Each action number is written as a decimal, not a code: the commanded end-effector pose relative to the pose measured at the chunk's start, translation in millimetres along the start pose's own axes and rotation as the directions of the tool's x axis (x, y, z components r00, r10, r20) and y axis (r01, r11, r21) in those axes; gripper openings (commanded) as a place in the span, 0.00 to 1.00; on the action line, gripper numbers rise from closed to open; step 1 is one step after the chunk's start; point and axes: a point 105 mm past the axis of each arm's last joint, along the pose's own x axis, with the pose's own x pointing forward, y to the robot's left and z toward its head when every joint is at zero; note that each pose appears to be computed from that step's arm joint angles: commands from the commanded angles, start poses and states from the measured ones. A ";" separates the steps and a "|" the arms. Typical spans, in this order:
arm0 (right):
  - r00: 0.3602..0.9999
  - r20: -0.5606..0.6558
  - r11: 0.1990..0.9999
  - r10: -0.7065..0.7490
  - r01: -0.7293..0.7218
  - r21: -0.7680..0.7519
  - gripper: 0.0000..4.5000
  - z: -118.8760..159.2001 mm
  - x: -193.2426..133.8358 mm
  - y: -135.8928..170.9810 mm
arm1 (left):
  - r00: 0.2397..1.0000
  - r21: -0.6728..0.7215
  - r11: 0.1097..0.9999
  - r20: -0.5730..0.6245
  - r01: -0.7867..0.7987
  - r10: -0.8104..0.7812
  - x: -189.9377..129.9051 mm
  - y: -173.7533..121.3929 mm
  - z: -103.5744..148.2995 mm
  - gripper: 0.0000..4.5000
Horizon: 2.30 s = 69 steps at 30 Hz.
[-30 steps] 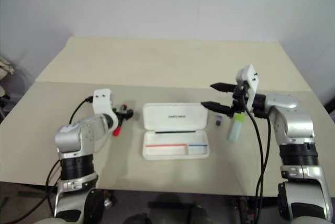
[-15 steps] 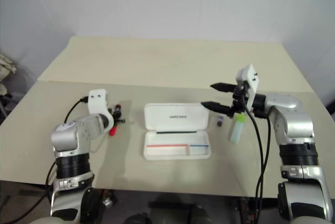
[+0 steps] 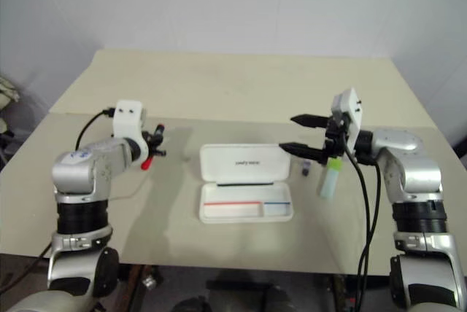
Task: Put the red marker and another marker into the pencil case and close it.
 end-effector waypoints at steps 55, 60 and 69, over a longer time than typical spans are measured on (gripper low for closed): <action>0.995 -0.004 0.992 -0.099 0.099 0.078 1.00 -17.8 -32.4 63.2 | 0.481 0.604 0.210 -0.330 0.769 -0.813 -26.8 -187.7 -14.3 0.13; 0.993 -0.001 0.990 -0.117 0.116 0.077 1.00 -17.3 -32.4 64.4 | 0.479 0.597 0.211 -0.333 0.774 -0.812 -22.4 -193.7 -14.2 0.13; 0.990 -0.007 0.987 -0.141 0.141 0.077 1.00 -18.8 -34.5 64.5 | 0.473 0.577 0.204 -0.365 0.791 -0.802 -13.8 -196.9 -26.4 0.13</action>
